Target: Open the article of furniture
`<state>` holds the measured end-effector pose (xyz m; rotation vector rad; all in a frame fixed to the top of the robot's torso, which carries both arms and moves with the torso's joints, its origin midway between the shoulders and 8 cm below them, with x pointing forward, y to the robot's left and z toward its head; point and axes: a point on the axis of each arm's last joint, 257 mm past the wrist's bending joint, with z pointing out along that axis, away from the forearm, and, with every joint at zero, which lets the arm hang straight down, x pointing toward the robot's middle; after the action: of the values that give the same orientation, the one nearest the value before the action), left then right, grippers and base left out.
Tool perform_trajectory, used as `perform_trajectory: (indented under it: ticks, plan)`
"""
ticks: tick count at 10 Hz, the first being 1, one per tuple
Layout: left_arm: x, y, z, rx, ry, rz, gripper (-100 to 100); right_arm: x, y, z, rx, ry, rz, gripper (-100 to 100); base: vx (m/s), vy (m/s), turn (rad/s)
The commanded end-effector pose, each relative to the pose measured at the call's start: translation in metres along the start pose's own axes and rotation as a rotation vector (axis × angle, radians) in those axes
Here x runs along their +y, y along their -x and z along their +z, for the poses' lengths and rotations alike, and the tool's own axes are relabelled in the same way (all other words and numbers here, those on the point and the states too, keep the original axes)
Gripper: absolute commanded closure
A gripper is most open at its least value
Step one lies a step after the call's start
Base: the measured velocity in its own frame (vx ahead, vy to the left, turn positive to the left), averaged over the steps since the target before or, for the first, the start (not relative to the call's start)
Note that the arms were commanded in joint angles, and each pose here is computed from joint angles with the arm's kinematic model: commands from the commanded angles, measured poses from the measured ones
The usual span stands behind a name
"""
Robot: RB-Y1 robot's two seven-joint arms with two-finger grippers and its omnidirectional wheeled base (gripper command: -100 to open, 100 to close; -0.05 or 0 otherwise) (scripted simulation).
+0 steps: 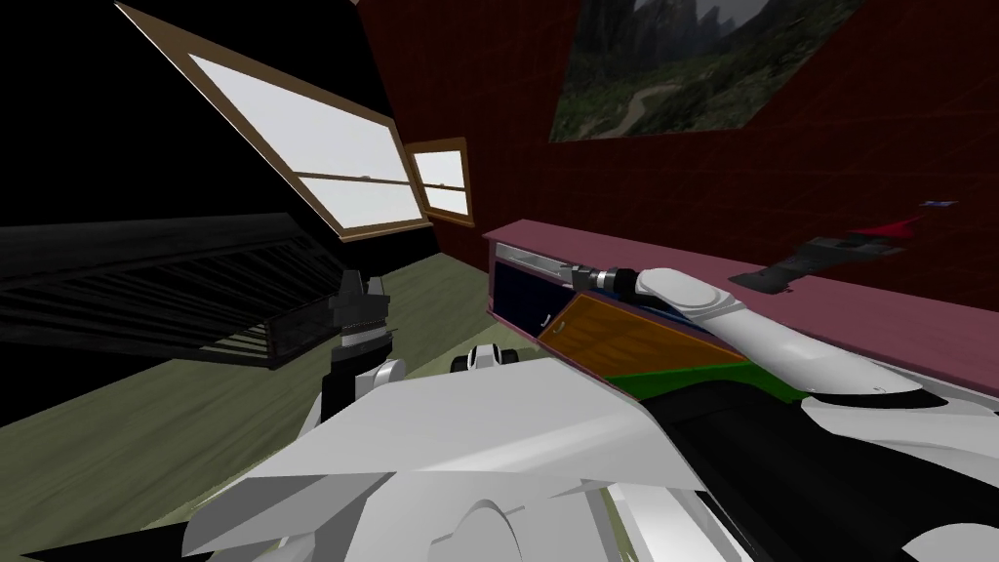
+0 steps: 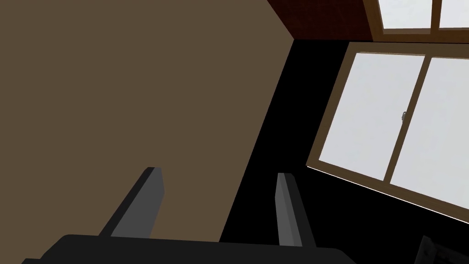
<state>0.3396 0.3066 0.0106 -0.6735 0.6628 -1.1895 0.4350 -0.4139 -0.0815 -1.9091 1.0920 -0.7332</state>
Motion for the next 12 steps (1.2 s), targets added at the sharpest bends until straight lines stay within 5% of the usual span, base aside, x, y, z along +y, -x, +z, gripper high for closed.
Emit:
perform_trajectory:
  ticks: [1,3,4,5,8,12]
  plan:
    - [0.000,0.000,0.000,0.000,0.000,0.000,0,0.004,0.018,0.004,-0.049,-0.004,-0.027,-100,0.171,0.034,-0.352]
    - [0.000,0.000,0.000,0.000,0.000,0.000,0,0.006,0.033,0.006,-0.089,-0.010,-0.050,-100,0.186,0.082,-0.207]
    - [0.000,0.000,0.000,0.000,0.000,0.000,0,0.006,0.027,0.005,-0.075,-0.009,-0.040,-100,0.081,0.031,-0.037]
    - [0.000,0.000,0.000,0.000,0.000,0.000,0,0.004,0.022,0.004,-0.059,-0.006,-0.033,100,-0.063,-0.015,0.265]
    - [0.000,0.000,0.000,0.000,0.000,0.000,0,0.000,0.000,0.000,0.000,0.000,0.000,100,-0.172,-0.060,0.256]
    - [0.000,0.000,0.000,0.000,0.000,-0.001,0,-0.003,0.015,0.004,-0.038,-0.011,-0.027,100,-0.089,0.131,-0.114]
